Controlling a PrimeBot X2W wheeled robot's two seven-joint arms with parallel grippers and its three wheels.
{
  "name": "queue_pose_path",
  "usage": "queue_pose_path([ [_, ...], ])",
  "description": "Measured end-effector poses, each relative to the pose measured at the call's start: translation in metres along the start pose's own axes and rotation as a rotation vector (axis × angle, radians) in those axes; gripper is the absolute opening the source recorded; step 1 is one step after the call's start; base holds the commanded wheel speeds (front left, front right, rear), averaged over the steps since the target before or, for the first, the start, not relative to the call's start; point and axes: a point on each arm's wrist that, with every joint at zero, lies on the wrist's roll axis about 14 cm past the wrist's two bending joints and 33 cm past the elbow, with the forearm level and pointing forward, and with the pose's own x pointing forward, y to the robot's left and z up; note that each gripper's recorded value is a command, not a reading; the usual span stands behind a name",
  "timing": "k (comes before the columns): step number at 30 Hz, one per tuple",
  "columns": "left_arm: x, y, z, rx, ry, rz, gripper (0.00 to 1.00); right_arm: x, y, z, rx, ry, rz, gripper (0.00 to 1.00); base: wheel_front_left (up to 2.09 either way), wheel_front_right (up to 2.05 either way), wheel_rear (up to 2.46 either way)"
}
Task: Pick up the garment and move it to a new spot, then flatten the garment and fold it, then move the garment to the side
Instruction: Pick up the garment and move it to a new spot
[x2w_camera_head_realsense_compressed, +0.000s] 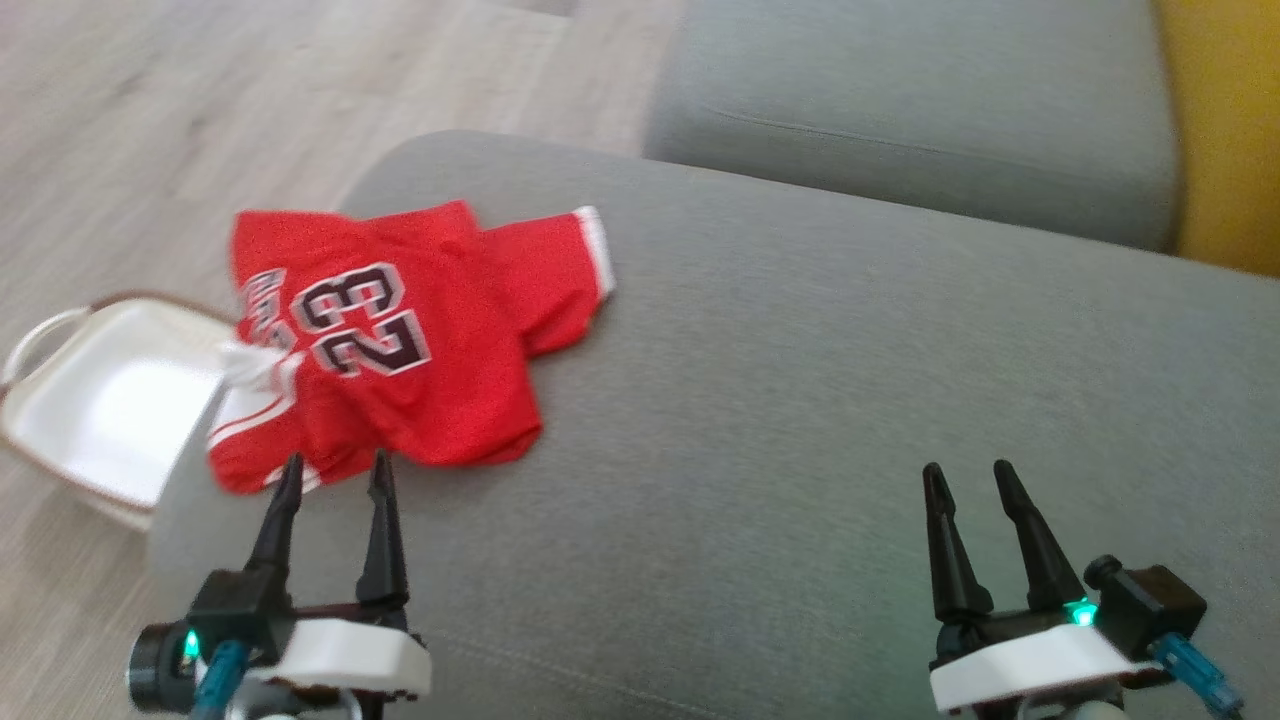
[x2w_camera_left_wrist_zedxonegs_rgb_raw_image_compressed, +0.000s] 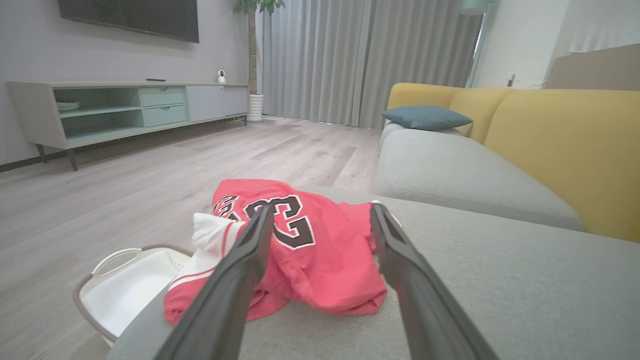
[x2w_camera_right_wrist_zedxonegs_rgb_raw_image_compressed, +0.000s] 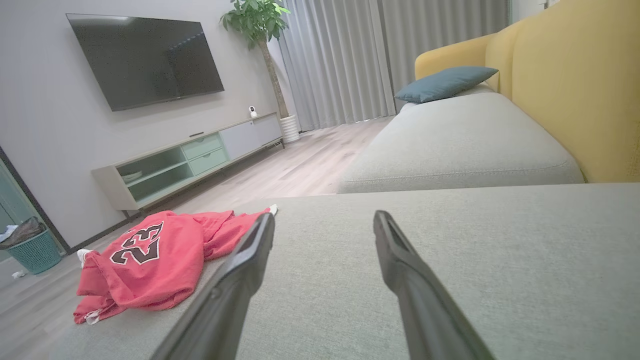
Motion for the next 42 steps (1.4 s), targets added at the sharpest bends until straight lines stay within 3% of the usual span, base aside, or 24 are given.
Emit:
queue_pose_path([
  [11,-0.029,0.058,0.008,0.031,-0.019,0.183,1.0,0.018,0.05,-0.015,0.02,0.051,0.163,1.0,0.0,0.0,0.0],
  [23,-0.027,0.068,0.008,0.042,-0.012,0.208,1.0,0.02,0.045,-0.02,0.031,0.066,0.149,1.0,0.0,0.0,0.0],
  [33,0.03,0.074,0.0,0.11,0.025,0.171,1.0,0.046,-0.022,-0.011,-0.022,0.015,-0.009,1.0,0.0,0.0,0.0],
  [42,0.11,0.077,-0.058,0.233,0.232,0.039,1.0,0.073,-0.086,-0.012,-0.079,-0.02,-0.147,1.0,0.0,0.0,0.0],
])
